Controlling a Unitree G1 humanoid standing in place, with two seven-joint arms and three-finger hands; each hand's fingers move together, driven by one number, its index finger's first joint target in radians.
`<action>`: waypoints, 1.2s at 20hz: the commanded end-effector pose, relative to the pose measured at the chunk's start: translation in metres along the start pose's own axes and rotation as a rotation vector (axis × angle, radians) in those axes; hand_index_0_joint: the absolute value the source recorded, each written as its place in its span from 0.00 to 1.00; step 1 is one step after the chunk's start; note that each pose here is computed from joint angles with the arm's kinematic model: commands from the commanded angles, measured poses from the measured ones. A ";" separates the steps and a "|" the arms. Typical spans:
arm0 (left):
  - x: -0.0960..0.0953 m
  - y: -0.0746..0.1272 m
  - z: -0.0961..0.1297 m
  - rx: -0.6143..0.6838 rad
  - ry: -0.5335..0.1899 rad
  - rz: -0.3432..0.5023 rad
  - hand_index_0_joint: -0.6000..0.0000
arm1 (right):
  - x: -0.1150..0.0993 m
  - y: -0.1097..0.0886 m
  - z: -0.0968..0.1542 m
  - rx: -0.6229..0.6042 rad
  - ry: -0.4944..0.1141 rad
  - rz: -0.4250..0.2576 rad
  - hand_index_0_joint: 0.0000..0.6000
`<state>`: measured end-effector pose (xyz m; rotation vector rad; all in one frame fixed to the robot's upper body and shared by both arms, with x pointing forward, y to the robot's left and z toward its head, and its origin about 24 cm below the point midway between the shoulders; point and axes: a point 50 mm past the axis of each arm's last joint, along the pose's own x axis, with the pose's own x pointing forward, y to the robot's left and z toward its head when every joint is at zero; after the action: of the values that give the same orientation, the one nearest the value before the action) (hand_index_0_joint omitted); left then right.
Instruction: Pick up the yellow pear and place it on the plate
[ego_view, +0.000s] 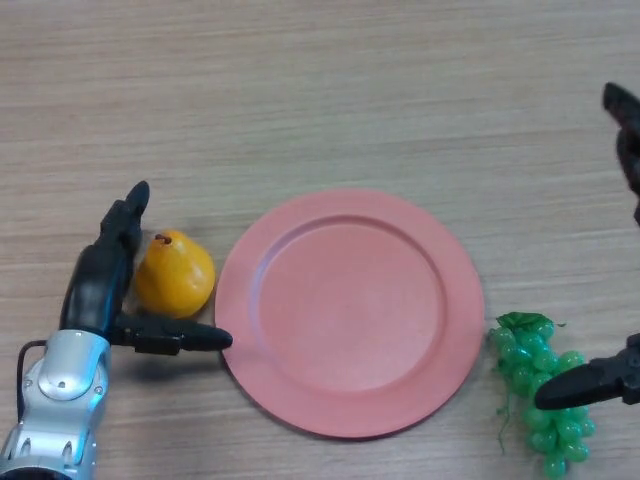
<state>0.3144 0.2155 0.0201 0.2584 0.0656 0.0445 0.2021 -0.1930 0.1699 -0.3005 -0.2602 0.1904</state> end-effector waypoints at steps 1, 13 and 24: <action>0.010 0.010 0.036 -0.029 -0.223 0.005 0.03 | -0.004 -0.006 0.028 -0.089 -0.176 -0.038 0.00; -0.020 0.007 0.090 -0.058 -0.512 -0.007 0.00 | -0.006 -0.009 0.031 -0.142 -0.184 -0.060 0.00; -0.013 -0.077 0.088 -0.065 -0.508 -0.186 0.00 | -0.010 -0.016 0.029 -0.161 -0.198 -0.082 0.00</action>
<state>0.3048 0.1215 0.0437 0.2685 -0.1563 -0.2148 0.1973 -0.2026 0.1700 -0.3512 -0.2545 0.1419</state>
